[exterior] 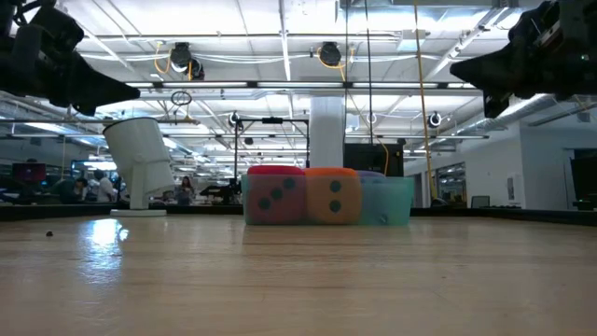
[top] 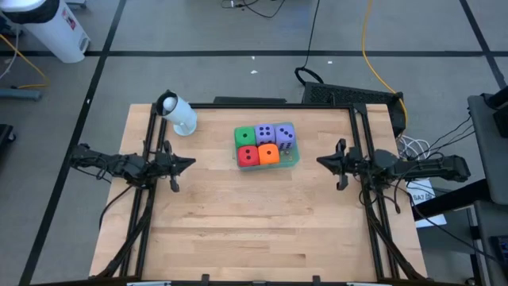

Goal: Pick & Place Dice
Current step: Return to Home Position

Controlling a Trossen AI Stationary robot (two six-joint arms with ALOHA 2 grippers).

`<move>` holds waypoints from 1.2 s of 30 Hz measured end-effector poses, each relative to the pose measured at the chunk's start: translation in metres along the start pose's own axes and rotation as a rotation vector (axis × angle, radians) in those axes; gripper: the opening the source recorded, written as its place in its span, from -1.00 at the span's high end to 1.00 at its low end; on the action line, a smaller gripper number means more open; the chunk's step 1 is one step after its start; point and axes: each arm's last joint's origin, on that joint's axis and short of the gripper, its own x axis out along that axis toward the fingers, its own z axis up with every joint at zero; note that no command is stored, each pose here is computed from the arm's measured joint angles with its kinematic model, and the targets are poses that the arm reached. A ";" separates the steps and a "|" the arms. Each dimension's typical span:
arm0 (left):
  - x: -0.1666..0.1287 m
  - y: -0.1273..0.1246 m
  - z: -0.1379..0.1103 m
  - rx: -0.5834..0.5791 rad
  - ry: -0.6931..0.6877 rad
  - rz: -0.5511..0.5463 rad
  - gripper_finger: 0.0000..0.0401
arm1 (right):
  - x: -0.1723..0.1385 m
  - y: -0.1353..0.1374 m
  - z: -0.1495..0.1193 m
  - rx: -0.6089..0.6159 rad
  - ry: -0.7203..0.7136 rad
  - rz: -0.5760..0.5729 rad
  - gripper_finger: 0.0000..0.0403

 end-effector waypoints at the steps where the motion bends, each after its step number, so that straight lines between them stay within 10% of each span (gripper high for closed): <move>1: 0.000 0.000 0.000 0.000 0.000 0.001 0.99 | 0.000 0.000 0.001 0.002 -0.011 0.002 1.00; 36: 0.000 0.000 0.000 0.078 -0.002 -0.008 0.99 | 0.000 0.000 0.001 0.002 -0.014 0.003 1.00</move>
